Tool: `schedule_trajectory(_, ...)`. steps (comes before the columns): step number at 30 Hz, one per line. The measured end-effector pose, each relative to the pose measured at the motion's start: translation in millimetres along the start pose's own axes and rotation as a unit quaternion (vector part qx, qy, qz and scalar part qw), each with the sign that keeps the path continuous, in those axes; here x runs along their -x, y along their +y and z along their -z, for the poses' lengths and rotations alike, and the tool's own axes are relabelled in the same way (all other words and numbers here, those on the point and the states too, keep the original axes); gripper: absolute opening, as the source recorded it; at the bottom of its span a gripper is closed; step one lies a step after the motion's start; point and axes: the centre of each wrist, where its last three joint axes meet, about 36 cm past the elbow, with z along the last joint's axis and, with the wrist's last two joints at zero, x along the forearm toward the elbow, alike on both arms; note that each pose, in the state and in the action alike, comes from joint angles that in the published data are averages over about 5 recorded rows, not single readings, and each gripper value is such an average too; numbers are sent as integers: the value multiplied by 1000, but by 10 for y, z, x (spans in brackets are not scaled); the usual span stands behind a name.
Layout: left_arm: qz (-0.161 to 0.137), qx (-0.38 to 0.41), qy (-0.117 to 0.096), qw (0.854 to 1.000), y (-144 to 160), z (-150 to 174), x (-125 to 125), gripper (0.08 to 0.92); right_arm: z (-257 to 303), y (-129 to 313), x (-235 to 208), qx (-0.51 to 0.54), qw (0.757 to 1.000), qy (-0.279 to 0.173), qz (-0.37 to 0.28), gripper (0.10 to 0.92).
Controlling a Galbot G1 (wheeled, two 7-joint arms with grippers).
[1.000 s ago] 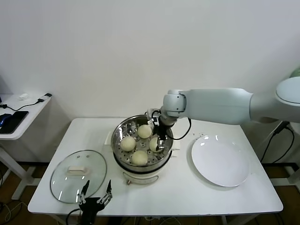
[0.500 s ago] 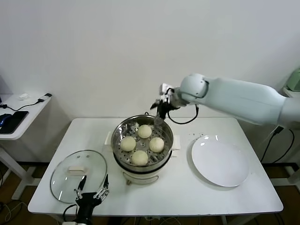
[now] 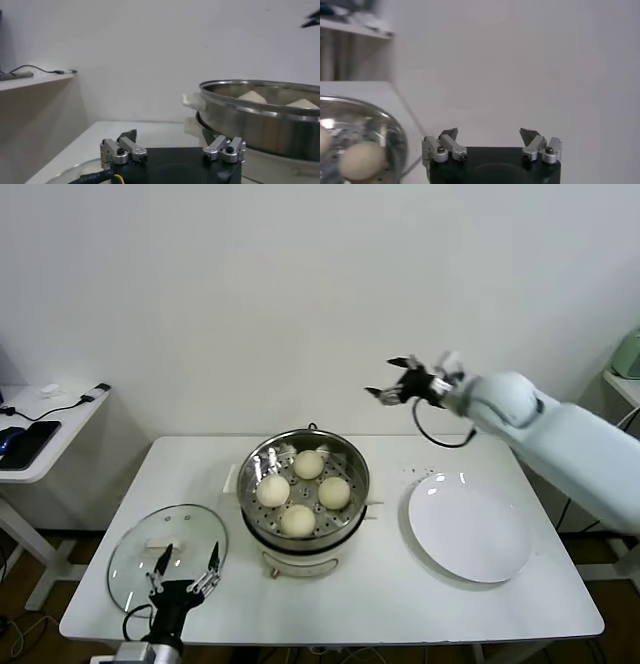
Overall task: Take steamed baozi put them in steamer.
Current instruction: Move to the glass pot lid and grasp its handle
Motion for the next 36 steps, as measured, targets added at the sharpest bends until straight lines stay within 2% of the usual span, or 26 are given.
schedule_trajectory(6, 7, 4, -6, 1000, 54, -32, 58, 823, -646, 151, -329, 57, 995, -35, -70, 823)
schedule_trajectory(14, 25, 37, -21, 999, 103, -104, 131, 823, -1422, 665, -699, 138, 977, -79, -142, 823)
schedule_trajectory(24, 72, 141, -43, 986, 180, -287, 185, 823, -2243, 1604, -1067, 221, 950, -83, -204, 823)
schedule_trajectory(30, 98, 243, -56, 963, 287, -418, 183, 823, -2563, 2183, -1220, 253, 938, -66, -227, 823)
schedule_trajectory(36, 106, 380, -62, 917, 445, -537, 153, 823, -2680, 2495, -1311, 259, 933, -55, -243, 823)
